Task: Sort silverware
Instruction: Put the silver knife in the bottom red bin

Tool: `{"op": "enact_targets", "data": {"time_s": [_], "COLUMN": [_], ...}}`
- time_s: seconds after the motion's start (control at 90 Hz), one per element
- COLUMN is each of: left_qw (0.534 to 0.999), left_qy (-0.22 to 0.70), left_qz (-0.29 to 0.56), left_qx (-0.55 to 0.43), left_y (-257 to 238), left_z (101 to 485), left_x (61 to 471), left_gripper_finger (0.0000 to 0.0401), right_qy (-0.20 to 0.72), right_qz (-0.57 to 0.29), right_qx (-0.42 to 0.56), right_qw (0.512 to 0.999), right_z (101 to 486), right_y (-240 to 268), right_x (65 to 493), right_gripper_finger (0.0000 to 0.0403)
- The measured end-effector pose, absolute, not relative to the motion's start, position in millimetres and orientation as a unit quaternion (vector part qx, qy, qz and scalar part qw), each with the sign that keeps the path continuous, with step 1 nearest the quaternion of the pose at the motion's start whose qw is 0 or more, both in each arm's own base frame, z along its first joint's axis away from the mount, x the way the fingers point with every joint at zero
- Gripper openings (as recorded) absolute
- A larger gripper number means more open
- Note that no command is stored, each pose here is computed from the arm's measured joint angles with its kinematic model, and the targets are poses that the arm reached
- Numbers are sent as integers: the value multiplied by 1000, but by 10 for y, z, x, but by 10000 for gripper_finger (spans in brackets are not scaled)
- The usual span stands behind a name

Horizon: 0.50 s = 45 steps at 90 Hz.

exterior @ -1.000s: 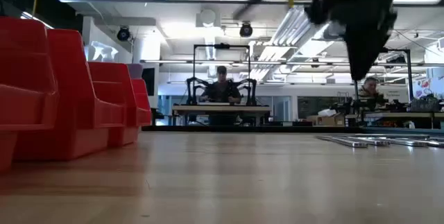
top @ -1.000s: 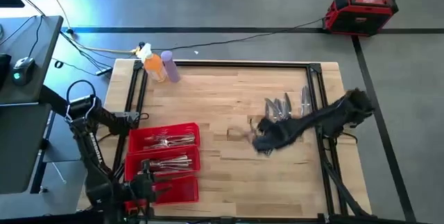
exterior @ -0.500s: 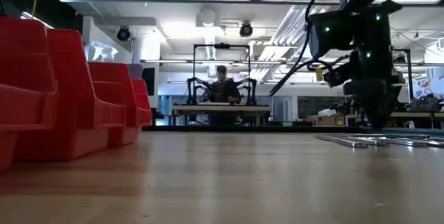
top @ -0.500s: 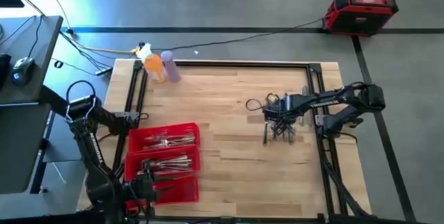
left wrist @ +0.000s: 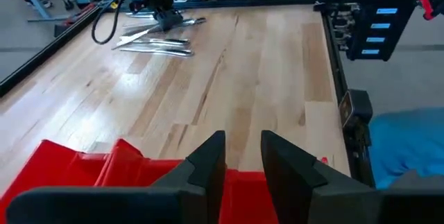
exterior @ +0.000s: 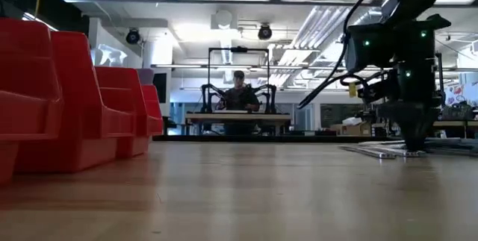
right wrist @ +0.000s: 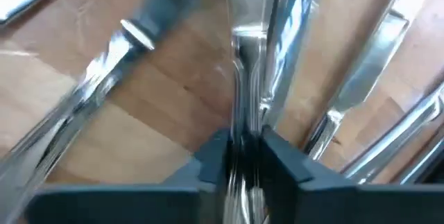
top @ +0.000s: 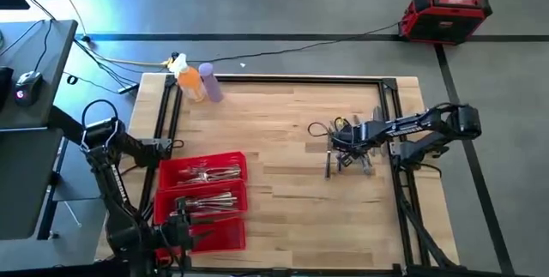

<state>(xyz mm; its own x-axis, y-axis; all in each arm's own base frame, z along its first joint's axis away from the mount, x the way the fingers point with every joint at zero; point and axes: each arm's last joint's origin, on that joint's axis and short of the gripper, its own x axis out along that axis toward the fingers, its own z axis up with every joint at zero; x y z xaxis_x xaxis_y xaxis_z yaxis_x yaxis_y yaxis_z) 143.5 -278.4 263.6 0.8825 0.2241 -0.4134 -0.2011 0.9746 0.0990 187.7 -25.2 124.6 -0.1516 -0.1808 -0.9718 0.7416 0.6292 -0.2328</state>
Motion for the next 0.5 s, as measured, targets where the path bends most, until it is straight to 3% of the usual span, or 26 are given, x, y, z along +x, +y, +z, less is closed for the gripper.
{"op": "enact_targets", "data": {"time_s": [0.133,0.311,0.5], "left_qw": [970,967,947], "left_qy": [215,217,244], "left_qz": [109,106,108], "left_qx": [37,79,180], "left_y": [-2783,-2773,-2667], "left_z": [2638,2631,2620], "left_x": [1435,1464,1659], "left_gripper_finger": [76,76,76], "right_qy": [677,651,597], "right_qz": [-350,-326,-259], "right_qx": [218,183,142], "right_qw": [609,661,746], "right_z": [1455,1831,2181], "right_y": [-166,13,399], "right_x": [1997,2263,2504], "right_gripper_finger": [28,28,28]}}
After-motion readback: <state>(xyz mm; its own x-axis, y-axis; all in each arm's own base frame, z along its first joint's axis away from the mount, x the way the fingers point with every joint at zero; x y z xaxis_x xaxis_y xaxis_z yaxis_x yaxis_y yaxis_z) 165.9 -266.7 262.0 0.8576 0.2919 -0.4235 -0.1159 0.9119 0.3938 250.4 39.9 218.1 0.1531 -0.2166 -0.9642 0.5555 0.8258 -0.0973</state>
